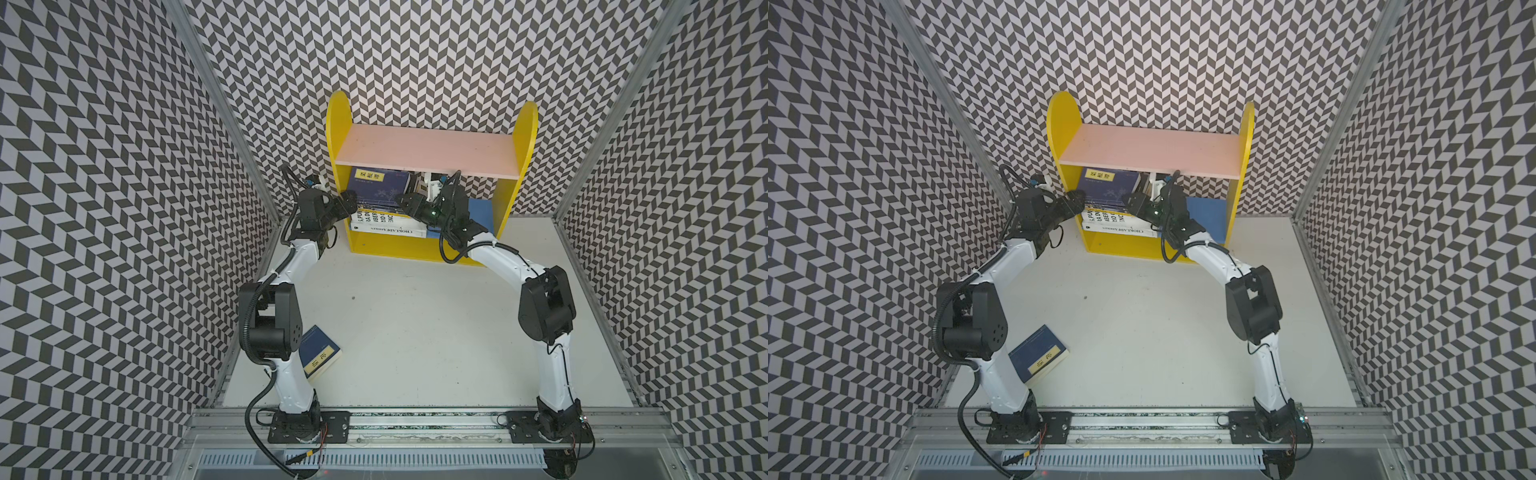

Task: Stacking books/files
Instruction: Place the book at the bookshelf.

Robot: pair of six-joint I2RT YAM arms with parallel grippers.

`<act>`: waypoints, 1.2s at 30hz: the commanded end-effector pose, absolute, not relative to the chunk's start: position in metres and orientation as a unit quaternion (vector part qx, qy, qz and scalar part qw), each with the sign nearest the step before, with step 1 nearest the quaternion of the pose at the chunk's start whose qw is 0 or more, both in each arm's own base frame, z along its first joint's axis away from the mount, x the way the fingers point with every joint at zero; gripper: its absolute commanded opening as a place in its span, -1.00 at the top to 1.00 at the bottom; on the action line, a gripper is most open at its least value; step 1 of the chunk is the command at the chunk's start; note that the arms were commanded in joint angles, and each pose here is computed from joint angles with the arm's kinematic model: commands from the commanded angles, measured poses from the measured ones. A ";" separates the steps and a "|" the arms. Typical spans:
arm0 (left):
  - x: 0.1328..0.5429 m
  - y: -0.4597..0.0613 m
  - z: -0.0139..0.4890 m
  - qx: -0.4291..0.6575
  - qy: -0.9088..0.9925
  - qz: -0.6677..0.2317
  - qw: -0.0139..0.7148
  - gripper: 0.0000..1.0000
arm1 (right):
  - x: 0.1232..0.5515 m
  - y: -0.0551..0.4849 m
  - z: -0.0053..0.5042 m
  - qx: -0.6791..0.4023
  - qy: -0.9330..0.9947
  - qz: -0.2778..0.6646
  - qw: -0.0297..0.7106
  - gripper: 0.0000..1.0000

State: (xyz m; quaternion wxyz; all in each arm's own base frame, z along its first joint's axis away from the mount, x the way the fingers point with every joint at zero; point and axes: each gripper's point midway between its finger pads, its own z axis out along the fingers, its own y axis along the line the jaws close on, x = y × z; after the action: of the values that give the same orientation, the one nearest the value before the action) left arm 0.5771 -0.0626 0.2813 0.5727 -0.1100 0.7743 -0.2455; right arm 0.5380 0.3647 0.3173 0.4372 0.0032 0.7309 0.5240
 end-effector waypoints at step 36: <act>0.436 -0.013 0.247 -0.267 0.771 -0.204 0.542 -0.82 | 0.476 0.305 0.377 -0.102 0.691 0.423 0.577 -0.18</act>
State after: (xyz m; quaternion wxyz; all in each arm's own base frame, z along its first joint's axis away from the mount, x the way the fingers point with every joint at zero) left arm 0.4562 -0.0502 0.2828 0.5730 -0.1636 0.7541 -0.2760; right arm 0.4965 0.3177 0.3160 0.5073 -0.0757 0.7504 0.4169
